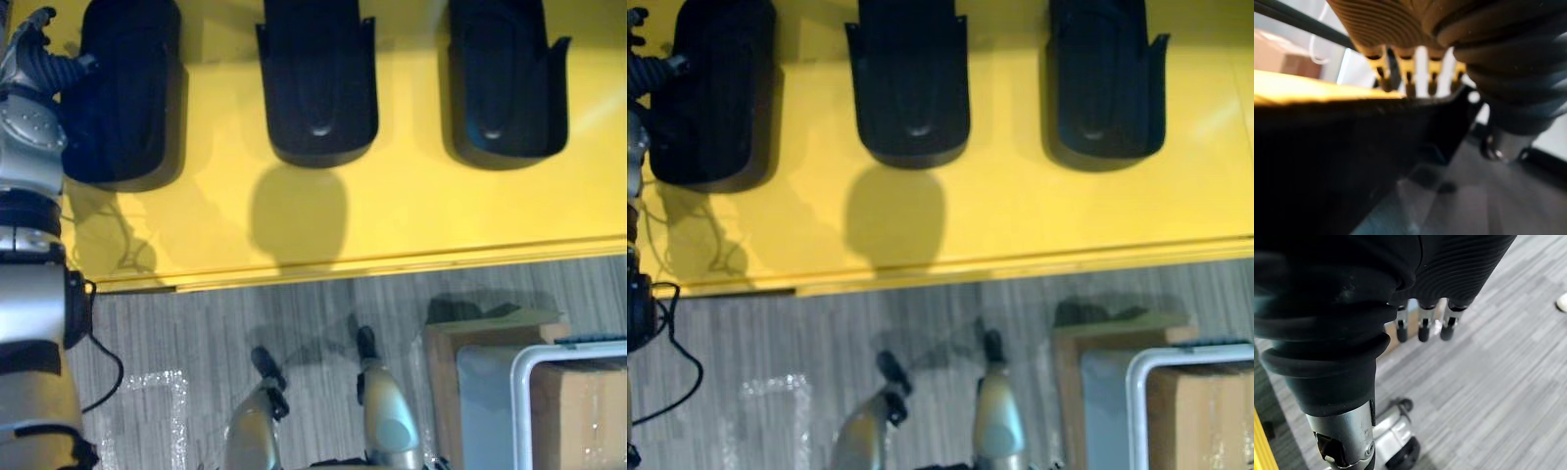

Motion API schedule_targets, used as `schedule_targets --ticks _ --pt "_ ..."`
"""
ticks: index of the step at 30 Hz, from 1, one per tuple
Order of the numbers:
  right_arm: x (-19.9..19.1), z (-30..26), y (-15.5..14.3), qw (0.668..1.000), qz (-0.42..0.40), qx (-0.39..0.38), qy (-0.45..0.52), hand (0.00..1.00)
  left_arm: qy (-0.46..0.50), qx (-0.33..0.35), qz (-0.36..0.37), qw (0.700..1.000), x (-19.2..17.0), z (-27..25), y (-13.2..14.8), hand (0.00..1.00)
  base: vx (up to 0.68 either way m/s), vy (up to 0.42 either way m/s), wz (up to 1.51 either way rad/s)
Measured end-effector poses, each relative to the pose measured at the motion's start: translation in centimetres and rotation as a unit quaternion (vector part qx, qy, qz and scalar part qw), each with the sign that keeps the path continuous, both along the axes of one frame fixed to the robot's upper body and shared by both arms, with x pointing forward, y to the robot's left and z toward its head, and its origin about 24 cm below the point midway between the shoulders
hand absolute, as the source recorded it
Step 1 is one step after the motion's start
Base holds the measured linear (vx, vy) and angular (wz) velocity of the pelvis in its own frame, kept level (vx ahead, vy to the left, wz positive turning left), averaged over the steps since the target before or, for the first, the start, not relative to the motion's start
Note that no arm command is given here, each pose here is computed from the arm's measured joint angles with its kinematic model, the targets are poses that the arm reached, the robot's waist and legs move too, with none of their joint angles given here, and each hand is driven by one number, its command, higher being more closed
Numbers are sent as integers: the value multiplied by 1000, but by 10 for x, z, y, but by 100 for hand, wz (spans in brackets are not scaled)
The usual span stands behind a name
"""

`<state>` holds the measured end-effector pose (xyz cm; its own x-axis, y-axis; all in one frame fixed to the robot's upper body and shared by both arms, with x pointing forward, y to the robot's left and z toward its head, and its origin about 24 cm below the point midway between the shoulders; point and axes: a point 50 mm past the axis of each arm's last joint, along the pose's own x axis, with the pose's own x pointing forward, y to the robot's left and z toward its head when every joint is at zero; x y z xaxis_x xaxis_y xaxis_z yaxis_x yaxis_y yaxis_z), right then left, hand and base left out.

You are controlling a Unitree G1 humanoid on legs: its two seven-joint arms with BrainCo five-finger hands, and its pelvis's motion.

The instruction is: Walk over and take plastic housings, then place them on the shelf

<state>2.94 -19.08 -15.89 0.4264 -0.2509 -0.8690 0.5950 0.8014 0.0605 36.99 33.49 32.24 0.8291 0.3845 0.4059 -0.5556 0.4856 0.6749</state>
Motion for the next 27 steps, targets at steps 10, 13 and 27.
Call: schedule_targets --ticks 10,13,27 --pt "2 1 -7 999 5 -37 16 0 -131 -75 22 988 -1 1 -15 0 -2 4 1" --pt "10 5 -17 998 8 -65 11 0 -179 -85 18 980 -6 8 -21 0 0 0 0" --pt "89 116 -104 897 -27 -418 -143 0 -326 -103 -88 935 -67 -67 -86 0 11 18 9"
